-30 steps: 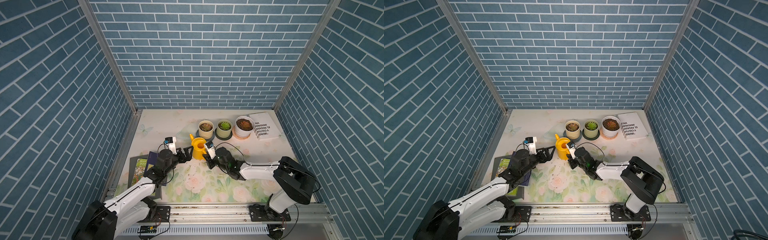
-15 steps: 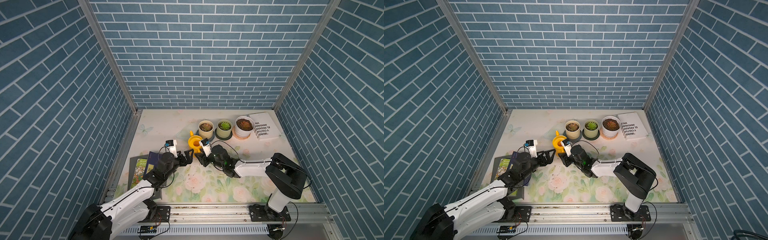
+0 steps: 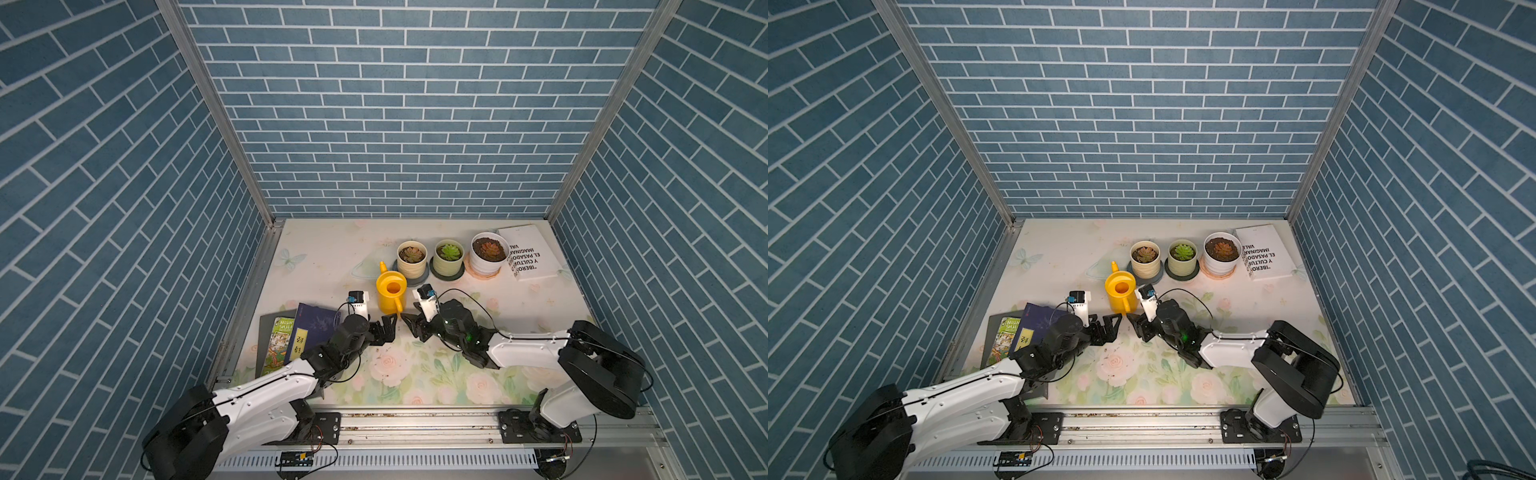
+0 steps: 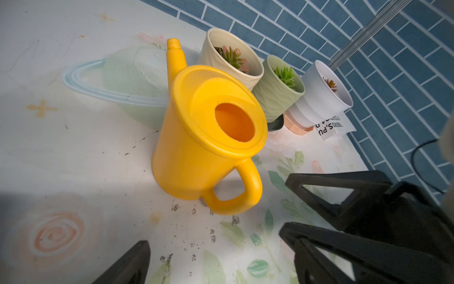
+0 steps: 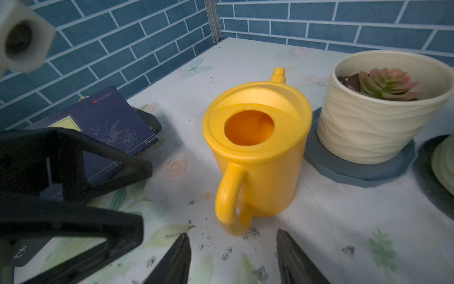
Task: Water the succulent around the soil edge
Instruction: Place the watering can at the center of the board, then adjust the watering can at the center of the board.
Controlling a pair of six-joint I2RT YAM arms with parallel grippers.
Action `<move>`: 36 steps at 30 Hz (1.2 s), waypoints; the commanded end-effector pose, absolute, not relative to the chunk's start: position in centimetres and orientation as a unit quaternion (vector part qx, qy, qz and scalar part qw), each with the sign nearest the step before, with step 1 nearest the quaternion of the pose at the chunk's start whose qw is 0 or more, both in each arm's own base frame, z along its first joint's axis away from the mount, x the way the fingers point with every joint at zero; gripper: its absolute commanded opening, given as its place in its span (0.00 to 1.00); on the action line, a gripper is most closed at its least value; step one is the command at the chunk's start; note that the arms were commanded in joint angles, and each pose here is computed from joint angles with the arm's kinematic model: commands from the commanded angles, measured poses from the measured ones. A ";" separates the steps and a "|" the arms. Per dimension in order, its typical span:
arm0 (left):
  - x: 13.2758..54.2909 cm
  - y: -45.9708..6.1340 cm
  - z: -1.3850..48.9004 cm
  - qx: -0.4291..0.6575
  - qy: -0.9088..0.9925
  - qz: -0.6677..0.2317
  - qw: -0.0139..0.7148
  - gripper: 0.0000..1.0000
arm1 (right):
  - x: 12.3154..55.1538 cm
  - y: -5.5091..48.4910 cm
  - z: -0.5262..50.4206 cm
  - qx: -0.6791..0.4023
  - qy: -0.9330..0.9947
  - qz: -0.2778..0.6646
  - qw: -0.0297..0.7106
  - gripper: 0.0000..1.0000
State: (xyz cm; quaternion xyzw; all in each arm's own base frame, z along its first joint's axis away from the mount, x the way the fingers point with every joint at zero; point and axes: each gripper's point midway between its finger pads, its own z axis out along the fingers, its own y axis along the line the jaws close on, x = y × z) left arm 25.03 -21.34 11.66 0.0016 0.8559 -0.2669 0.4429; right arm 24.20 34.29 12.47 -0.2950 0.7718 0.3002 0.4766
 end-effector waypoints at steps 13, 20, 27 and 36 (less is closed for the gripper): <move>27.6 -25.2 10.3 0.038 0.861 -0.139 0.488 0.90 | 24.4 26.2 13.9 -0.208 0.781 0.254 0.531 0.60; 28.5 -24.5 9.7 0.013 0.861 -0.106 0.497 0.79 | 24.5 24.6 13.8 -0.194 0.781 0.254 0.536 0.60; 28.1 -23.2 9.0 0.007 0.865 -0.090 0.494 0.68 | 24.3 24.5 13.9 -0.191 0.776 0.268 0.537 0.60; 28.2 -20.5 8.4 -0.017 0.867 -0.101 0.487 0.68 | 24.2 24.2 14.1 -0.188 0.773 0.273 0.541 0.59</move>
